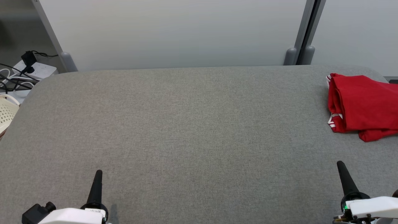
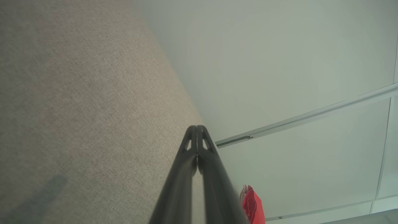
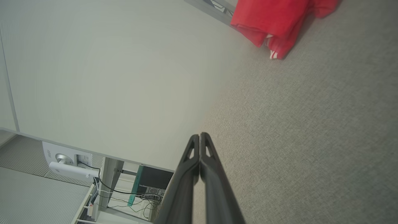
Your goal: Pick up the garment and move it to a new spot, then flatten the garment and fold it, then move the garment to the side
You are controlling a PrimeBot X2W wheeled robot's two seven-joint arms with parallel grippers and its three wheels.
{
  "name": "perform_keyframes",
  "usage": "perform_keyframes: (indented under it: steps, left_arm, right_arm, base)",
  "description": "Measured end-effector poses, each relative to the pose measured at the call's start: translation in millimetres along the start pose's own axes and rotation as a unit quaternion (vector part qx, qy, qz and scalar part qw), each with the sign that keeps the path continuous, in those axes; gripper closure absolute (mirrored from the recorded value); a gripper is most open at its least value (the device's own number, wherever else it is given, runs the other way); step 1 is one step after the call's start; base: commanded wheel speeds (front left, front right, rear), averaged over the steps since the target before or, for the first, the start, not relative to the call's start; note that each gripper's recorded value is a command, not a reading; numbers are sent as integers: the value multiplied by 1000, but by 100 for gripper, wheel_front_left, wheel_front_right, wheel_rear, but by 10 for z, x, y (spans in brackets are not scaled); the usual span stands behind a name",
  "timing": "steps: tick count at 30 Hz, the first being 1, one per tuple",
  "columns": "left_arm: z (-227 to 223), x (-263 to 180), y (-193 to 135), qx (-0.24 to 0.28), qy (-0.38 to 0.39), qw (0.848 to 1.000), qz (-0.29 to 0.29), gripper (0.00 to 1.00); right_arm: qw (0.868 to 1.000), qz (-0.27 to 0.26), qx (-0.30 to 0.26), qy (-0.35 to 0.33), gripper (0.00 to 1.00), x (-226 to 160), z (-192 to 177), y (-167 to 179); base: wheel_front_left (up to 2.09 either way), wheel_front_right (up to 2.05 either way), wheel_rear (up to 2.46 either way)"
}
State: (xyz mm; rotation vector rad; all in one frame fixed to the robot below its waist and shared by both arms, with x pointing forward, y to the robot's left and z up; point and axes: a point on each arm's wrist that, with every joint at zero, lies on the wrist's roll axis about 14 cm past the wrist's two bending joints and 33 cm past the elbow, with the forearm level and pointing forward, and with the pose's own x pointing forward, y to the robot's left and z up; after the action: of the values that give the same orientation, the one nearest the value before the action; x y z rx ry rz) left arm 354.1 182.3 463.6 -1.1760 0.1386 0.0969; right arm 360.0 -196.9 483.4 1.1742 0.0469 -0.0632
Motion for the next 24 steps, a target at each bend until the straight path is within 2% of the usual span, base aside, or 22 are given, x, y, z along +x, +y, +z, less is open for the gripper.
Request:
perform_keyframes:
  steps: [24]
  left_arm:
    - [65,123,-89,-137,7,990,-23,100]
  right_arm:
    - [991,-6,137,-2,100,103,58,-40]
  base:
    - [0,0,0]
